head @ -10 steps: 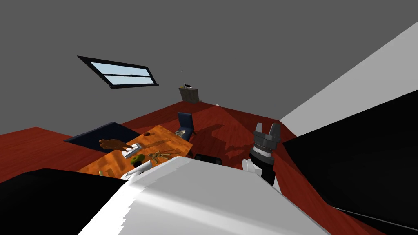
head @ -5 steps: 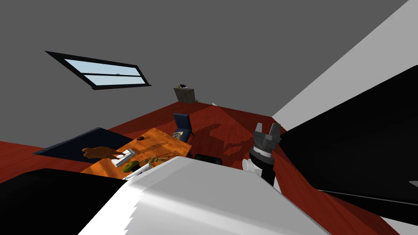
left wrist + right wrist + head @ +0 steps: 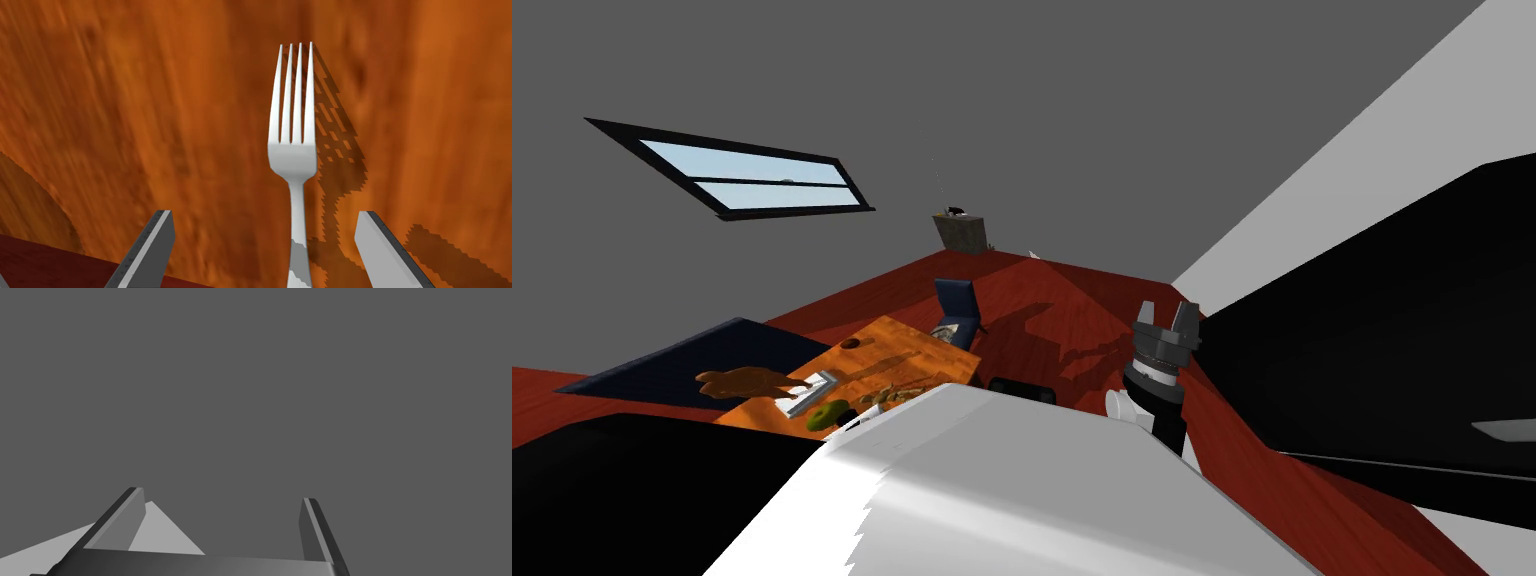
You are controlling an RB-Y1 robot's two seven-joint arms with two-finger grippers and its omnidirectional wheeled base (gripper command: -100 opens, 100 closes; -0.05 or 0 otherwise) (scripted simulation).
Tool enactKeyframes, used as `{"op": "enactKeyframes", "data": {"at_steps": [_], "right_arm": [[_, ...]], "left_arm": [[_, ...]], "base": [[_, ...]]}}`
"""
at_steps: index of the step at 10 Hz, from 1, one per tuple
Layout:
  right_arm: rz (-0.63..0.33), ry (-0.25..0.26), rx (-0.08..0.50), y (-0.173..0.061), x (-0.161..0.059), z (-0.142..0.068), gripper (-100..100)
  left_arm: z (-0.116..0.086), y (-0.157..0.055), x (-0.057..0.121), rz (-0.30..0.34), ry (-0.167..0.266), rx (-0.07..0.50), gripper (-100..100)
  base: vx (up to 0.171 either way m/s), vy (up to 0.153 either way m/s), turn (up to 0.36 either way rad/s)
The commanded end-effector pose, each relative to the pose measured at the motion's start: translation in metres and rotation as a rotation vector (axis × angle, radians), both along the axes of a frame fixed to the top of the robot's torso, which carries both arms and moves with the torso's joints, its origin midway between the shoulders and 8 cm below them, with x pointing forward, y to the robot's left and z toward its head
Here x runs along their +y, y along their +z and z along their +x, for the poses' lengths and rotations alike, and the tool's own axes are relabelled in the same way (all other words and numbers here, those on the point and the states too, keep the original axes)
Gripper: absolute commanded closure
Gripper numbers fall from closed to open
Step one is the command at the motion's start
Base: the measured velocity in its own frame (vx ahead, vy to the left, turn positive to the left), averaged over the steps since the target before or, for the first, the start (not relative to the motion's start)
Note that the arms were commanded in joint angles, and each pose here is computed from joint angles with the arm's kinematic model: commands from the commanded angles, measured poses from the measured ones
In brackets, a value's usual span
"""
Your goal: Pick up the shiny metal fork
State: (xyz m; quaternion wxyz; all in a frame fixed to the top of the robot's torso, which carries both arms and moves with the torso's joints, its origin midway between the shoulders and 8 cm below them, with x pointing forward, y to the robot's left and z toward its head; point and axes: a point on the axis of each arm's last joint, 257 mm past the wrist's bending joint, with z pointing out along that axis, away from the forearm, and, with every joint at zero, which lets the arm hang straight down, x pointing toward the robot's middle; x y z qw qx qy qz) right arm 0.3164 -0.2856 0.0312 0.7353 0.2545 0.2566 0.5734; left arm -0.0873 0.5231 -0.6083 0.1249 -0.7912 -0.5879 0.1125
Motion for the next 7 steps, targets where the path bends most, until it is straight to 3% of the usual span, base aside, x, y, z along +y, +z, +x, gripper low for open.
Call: {"op": "enactKeyframes", "data": {"at_steps": [1,2,3,4,6,7], "right_arm": [[0.000,0.000,0.000,0.000,0.000,0.000,0],[0.000,0.000,0.000,0.000,0.000,0.000,0],[0.000,0.000,0.000,0.000,0.000,0.000,0],[0.000,0.000,0.000,0.000,0.000,0.000,0],[0.000,0.000,0.000,0.000,0.000,0.000,0],[0.000,0.000,0.000,0.000,0.000,0.000,0]], "left_arm": [[-0.009,-0.003,-0.017,-0.039,0.052,0.015,-100],[-0.016,-0.005,-0.034,-0.072,0.094,0.029,-100],[-0.014,-0.004,-0.029,-0.062,0.091,0.023,-100],[-0.022,-0.007,-0.047,-0.100,0.128,0.039,-100],[-0.032,-0.011,-0.068,-0.140,0.140,0.060,-100],[-0.027,-0.009,-0.057,-0.121,0.134,0.050,-100]], "base": [[-0.004,0.014,-0.134],[-0.014,0.038,-0.322],[-0.010,0.046,-0.115],[-0.003,0.041,-0.111],[-0.003,0.020,-0.024],[-0.001,-0.005,0.016]]}}
